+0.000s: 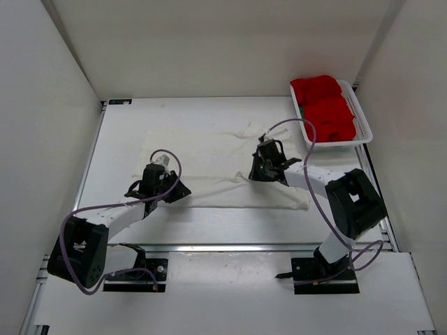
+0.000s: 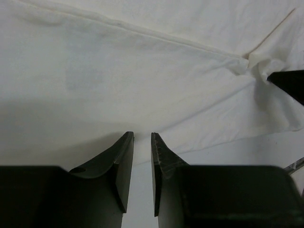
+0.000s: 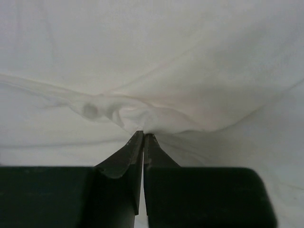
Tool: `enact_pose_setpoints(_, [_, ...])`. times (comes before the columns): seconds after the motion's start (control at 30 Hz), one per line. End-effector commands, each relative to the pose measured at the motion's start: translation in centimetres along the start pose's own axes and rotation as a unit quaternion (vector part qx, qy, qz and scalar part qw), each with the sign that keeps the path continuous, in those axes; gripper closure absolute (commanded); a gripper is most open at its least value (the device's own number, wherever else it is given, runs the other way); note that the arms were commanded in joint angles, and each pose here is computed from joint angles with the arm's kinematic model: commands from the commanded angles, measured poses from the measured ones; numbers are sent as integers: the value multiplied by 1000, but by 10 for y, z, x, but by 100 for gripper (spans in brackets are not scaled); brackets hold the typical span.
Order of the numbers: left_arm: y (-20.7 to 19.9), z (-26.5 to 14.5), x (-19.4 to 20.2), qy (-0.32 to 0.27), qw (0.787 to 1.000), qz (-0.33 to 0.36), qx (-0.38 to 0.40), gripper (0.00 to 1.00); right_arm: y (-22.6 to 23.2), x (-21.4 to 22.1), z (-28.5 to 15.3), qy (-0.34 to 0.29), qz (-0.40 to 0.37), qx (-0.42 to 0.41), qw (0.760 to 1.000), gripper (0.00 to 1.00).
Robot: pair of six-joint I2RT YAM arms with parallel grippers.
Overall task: Fold and stack the t-shirts
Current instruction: Fold the flattened tshirt in 1/3 of the way, then grap the side of the flattened tshirt furthest away from the robot with both arms
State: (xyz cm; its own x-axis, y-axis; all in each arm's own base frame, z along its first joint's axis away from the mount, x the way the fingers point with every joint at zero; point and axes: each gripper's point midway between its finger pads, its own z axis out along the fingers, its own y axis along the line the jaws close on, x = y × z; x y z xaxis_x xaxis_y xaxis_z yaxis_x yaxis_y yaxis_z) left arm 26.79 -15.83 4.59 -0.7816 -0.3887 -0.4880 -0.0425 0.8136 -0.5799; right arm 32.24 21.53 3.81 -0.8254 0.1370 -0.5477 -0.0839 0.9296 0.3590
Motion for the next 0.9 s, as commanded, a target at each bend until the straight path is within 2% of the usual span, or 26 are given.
enact_pose_setpoints(0.0, [-9, -5, -9, -17, 1000, 0, 20, 67, 27, -60, 5, -48, -26, -17, 998, 100])
enact_pose_setpoints(0.03, [-10, -4, -5, -10, 1000, 3, 21, 68, 27, -57, 14, -35, -38, -10, 999, 100])
enact_pose_setpoints(0.1, [-10, -5, -5, -11, 1000, -1, 22, 68, 43, -88, 24, -49, -47, -20, 998, 100])
enact_pose_setpoints(0.13, [-10, -6, -7, -15, 1000, -2, 22, 68, 43, -88, 34, -43, -53, -13, 998, 97])
enact_pose_setpoints(0.2, [-10, -7, -7, -16, 1000, -5, 19, 68, 59, -110, 39, -70, -73, -14, 995, 85])
enact_pose_setpoints(0.23, [-13, -8, -12, -24, 999, -8, 23, 68, 65, -113, 38, -73, -76, -21, 994, 82])
enact_pose_setpoints(0.33, [-16, -7, -12, -25, 999, -3, 21, 67, 79, -106, 25, -78, -93, -43, 992, 69])
enact_pose_setpoints(0.37, [-22, -7, -13, -25, 999, 5, 25, 68, 72, -113, 11, -100, -87, -40, 990, 64])
enact_pose_setpoints(0.43, [-29, -2, -9, -16, 999, 21, 21, 67, 48, -111, 5, -125, -89, -19, 988, 60])
enact_pose_setpoints(0.47, [-31, 2, -7, -10, 999, 25, 20, 67, 37, -121, -1, -135, -79, -13, 988, 61])
enact_pose_setpoints(0.6, [-47, 7, -2, 2, 999, 17, 48, 67, -15, -173, 4, -142, -59, 34, 988, 79])
enact_pose_setpoints(0.73, [-50, 7, 2, 4, 998, 31, 46, 67, -76, -202, 44, -125, -48, 116, 984, 78])
enact_pose_setpoints(0.87, [-49, 6, 8, 12, 998, 30, 53, 67, -91, -223, 72, -99, -52, 140, 984, 75])
